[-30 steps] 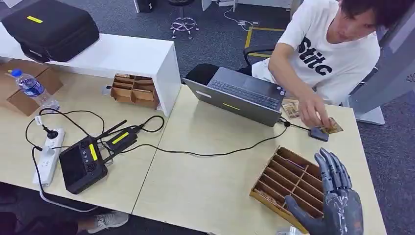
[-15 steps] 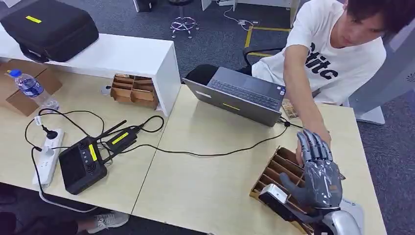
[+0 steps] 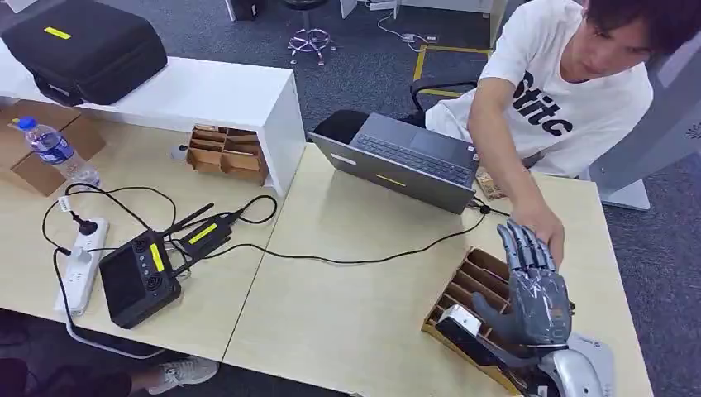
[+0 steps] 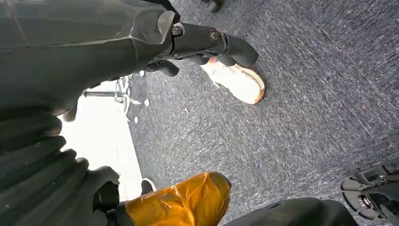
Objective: Pass the card to the sensor for recognition and then transmit it.
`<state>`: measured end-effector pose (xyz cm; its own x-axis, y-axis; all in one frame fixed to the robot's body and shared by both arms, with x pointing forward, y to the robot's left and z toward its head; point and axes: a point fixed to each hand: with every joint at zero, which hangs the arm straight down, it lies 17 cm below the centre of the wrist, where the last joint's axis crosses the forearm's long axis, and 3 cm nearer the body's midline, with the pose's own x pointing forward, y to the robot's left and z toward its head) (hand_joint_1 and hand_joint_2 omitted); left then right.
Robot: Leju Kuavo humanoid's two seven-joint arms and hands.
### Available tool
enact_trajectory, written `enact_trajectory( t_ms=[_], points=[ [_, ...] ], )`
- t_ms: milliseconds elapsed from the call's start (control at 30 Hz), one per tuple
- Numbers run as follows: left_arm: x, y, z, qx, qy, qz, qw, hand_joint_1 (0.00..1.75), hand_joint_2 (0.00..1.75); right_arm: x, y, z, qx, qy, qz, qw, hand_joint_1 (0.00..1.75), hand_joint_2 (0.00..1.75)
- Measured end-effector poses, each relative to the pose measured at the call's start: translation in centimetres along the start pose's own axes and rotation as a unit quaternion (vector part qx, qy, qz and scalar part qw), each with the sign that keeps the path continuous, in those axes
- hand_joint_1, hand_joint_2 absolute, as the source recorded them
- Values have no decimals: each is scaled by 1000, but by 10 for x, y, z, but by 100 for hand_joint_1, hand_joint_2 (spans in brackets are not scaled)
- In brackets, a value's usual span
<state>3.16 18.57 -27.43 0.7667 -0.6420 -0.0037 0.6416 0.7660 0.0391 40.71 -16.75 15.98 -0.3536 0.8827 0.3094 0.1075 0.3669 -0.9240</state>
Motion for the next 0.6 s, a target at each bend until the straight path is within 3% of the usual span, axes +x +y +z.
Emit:
enact_trajectory(
  t_ms=[600],
  points=[
    [-1, 1, 0, 0, 1, -1, 1000, 0, 175, -15, 10, 4, 14, 16, 12, 1000, 0, 175]
  ],
)
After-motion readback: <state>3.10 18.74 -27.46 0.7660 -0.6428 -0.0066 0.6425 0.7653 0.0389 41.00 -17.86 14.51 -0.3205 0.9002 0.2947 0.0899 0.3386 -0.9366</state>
